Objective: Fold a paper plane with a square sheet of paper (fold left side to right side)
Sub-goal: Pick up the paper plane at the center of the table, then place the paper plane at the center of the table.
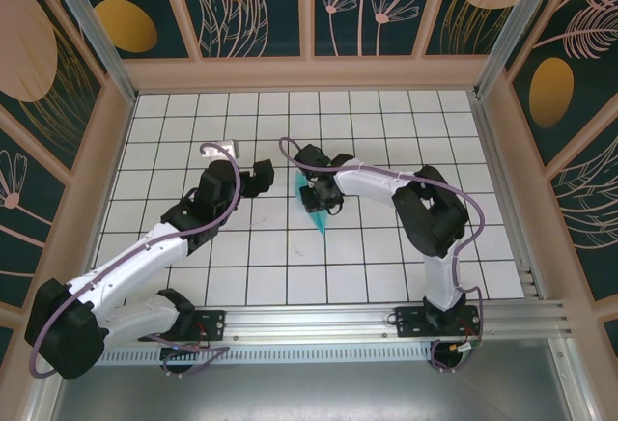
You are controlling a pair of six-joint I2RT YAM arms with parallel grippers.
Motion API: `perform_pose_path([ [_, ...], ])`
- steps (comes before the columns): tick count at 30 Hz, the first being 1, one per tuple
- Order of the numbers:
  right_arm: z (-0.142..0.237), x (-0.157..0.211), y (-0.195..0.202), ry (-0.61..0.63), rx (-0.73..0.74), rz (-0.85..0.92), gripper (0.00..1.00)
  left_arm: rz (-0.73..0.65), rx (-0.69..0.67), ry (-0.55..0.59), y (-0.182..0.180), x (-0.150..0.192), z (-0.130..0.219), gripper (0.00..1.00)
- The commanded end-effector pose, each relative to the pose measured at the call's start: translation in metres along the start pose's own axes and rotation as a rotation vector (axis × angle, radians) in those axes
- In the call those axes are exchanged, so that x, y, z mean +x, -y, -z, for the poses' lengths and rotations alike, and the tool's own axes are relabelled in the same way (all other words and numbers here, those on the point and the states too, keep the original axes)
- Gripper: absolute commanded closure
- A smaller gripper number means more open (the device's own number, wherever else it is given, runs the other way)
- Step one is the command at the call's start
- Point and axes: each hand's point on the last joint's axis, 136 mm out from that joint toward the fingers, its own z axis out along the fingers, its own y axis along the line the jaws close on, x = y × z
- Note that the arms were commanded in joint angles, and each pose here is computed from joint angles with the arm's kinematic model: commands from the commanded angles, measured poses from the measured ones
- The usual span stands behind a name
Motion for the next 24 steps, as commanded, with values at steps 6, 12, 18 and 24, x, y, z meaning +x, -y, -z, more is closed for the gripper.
perform_pose_path([
  [6, 0.033, -0.047, 0.014, 0.099, -0.001, -0.127, 0.9, -0.039, -0.018, 0.041, -0.006, -0.014, 0.013, 0.02],
  [12, 0.035, -0.086, 0.034, 0.092, 0.092, -0.151, 0.89, -0.059, -0.031, 0.056, -0.011, -0.014, 0.019, 0.01],
  [18, 0.023, -0.125, 0.041, 0.095, 0.107, -0.171, 0.9, -0.072, -0.033, 0.055, -0.014, -0.012, 0.02, 0.02],
  [24, 0.002, -0.142, 0.033, 0.059, 0.066, -0.167, 0.9, -0.096, -0.028, 0.049, -0.011, -0.013, 0.019, 0.01],
])
